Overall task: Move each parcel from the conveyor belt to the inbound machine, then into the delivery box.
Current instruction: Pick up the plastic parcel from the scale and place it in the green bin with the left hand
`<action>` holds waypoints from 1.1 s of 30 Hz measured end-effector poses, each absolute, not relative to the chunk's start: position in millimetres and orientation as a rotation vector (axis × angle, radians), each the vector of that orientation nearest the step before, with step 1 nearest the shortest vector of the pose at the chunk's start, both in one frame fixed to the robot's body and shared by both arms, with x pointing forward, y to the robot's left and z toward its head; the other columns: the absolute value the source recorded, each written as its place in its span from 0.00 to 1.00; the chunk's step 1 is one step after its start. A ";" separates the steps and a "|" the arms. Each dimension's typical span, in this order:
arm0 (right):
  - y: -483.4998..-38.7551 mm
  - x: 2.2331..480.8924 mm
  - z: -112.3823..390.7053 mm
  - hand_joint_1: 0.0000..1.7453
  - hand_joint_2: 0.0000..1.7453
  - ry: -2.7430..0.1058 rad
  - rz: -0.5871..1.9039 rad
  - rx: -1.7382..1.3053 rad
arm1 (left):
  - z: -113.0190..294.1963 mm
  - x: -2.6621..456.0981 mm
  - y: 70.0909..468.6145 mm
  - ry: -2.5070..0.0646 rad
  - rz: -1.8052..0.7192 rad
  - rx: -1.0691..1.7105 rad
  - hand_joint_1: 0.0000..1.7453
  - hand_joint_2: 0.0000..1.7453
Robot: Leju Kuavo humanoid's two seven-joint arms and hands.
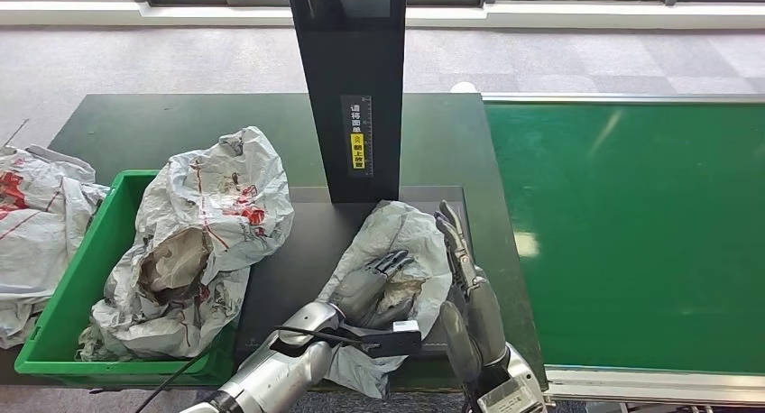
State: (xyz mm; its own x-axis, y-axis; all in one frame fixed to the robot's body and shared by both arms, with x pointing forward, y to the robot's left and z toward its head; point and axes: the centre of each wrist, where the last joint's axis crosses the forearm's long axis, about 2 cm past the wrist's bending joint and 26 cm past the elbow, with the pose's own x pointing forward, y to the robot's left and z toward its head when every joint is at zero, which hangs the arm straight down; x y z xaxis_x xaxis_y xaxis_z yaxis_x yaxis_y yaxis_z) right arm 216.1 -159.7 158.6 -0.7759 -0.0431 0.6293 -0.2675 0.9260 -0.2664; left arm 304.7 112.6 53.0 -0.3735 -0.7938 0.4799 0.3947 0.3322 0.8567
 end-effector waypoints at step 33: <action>-156.8 209.5 154.9 0.00 0.00 -2.417 0.480 0.192 | 61.3 284.9 116.9 -1.763 -1.048 0.705 1.00 1.00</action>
State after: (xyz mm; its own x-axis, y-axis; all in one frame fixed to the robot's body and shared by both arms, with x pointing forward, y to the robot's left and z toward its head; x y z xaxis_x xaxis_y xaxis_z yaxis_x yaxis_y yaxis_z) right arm 209.5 -156.8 154.9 -0.7728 -0.0147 0.6345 -0.2560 0.9220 -0.2904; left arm 284.9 116.9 61.3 -0.3981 -0.8124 0.4260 -0.0137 0.4696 0.8828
